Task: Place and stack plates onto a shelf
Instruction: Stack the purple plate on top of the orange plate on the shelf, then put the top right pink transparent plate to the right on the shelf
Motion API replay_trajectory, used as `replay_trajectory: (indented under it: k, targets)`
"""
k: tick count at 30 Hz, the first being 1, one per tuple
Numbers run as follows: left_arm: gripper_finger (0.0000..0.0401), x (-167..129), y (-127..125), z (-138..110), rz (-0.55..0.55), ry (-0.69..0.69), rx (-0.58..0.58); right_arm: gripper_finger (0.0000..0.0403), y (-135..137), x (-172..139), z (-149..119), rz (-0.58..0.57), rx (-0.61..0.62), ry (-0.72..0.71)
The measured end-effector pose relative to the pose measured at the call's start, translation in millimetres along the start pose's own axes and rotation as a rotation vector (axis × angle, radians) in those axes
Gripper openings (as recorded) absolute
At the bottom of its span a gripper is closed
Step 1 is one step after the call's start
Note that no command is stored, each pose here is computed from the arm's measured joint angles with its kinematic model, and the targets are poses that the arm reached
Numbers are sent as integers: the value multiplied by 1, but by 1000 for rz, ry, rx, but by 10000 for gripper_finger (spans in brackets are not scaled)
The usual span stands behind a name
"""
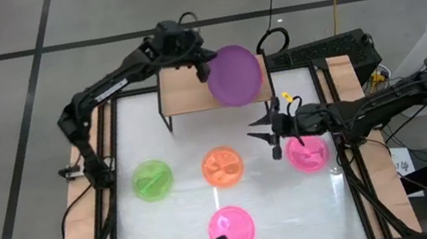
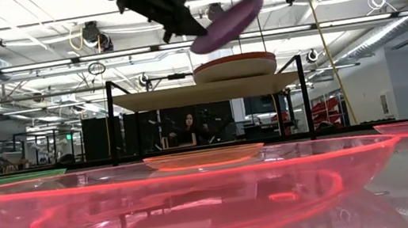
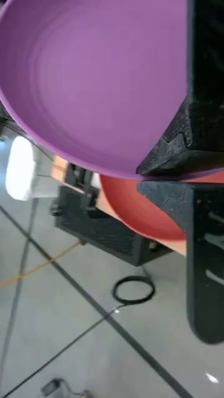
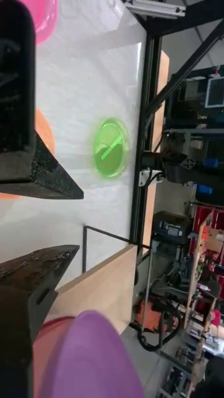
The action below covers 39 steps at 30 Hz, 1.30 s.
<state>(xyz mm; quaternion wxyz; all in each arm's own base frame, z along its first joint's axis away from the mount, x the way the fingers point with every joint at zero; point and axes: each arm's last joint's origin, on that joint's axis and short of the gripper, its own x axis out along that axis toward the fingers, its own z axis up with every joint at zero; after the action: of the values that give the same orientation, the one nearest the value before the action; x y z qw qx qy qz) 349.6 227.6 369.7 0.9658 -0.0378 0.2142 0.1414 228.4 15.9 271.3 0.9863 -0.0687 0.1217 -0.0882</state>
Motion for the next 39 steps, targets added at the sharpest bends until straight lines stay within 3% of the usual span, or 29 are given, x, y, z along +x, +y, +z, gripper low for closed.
replay_trajectory:
  k: [6,12,26,31,39]
  targets:
    - [8,18,20,11,54,59,0,114,3,0,0,13,17,1]
    - [11,29,35,0,74,127,-31,114,6,-4,2,10,5,-13]
    - [110,27,31,3,95,104,3,114,-1,-33,24,-37,-23,-169]
    - [131,-16,20,30,102,16,60,114,-5,-42,28,-41,-11,-200]
    - [133,-142,-16,76,121,-209,156,114,-9,-51,40,-46,-40,-209]
